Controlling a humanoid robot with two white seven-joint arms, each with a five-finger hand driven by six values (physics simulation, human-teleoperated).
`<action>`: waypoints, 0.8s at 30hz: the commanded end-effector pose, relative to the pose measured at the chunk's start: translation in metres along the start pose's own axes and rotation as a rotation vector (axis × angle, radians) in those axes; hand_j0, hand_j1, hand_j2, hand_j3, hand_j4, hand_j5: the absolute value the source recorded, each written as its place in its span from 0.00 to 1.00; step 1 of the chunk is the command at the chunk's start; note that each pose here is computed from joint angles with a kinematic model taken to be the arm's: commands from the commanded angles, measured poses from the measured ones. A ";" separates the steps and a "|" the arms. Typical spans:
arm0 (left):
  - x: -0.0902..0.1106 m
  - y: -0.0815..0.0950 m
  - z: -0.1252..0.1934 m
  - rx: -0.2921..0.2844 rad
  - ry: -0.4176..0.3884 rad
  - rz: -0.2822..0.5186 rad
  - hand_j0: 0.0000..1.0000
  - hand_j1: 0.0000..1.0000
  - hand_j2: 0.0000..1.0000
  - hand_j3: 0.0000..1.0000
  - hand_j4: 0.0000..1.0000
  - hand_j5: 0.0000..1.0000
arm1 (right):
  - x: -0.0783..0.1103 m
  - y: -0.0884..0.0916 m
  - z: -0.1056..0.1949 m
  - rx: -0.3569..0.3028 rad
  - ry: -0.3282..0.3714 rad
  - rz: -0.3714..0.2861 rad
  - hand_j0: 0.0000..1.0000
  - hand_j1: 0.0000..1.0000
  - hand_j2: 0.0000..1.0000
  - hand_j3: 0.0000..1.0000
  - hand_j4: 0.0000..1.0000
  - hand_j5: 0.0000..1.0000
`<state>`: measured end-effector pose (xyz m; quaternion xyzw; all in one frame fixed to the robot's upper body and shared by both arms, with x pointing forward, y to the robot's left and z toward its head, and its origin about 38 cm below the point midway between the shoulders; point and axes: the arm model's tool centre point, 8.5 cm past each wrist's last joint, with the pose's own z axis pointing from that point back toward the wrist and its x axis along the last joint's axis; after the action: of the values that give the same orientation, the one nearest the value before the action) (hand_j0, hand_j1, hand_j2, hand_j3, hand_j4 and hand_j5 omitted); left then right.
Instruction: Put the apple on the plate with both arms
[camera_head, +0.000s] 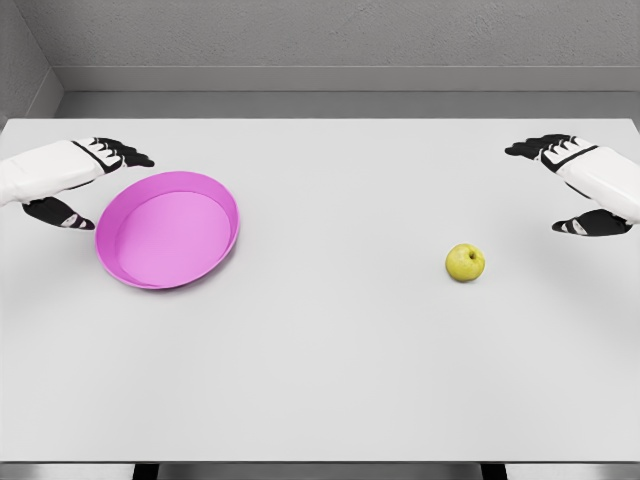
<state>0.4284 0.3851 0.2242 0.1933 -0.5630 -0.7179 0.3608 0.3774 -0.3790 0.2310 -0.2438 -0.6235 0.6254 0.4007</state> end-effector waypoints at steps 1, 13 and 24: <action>0.000 0.001 0.001 0.003 0.002 0.002 1.00 1.00 1.00 1.00 1.00 1.00 | 0.000 -0.001 0.000 -0.003 0.003 -0.003 1.00 1.00 1.00 1.00 1.00 1.00; -0.001 0.001 0.001 0.003 0.003 0.003 1.00 1.00 1.00 1.00 1.00 1.00 | 0.037 0.049 -0.042 0.326 -0.088 -0.043 1.00 1.00 1.00 1.00 1.00 1.00; -0.003 0.000 0.001 0.001 0.010 0.001 1.00 1.00 1.00 1.00 1.00 1.00 | 0.045 0.060 -0.071 0.490 -0.068 -0.044 1.00 1.00 1.00 1.00 1.00 1.00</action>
<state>0.4291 0.3871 0.2232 0.1965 -0.5596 -0.7191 0.3622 0.4000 -0.2978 0.1867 -0.1177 -0.4871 0.7525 0.4273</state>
